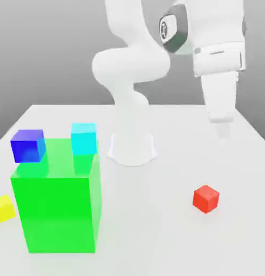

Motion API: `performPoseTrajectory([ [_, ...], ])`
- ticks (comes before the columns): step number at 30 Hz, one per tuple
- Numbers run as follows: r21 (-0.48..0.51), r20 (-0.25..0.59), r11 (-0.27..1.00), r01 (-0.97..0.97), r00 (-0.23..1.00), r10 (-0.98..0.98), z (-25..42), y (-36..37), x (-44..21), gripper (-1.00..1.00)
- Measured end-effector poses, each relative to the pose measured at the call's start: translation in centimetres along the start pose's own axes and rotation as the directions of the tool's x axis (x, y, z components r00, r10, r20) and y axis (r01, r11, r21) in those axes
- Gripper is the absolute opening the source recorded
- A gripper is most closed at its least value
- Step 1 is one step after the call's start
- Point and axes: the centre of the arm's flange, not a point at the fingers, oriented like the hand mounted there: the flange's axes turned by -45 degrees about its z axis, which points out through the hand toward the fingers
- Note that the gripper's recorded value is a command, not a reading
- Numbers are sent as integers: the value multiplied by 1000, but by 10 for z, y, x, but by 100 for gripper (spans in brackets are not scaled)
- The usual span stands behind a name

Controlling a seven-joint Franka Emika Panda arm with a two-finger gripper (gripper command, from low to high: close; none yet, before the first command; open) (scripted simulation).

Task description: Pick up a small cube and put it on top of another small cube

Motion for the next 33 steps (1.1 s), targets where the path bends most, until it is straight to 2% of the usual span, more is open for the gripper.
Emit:
performPoseTrajectory([
  [6, 133, 7, 926, 354, 934, -358, 69, -67, 8, 0],
  [12, 252, -56, 710, 657, 743, -667, 122, -143, 3, 0],
  [20, 268, -67, 676, 687, 713, -698, 186, -165, -10, 0],
  [21, 268, -68, 676, 687, 713, -698, 191, -167, -11, -100],
  [28, 270, -68, 675, 686, 713, -698, 190, -167, -11, -100],
  [33, 270, -68, 675, 686, 713, -698, 155, -157, -5, -100],
])
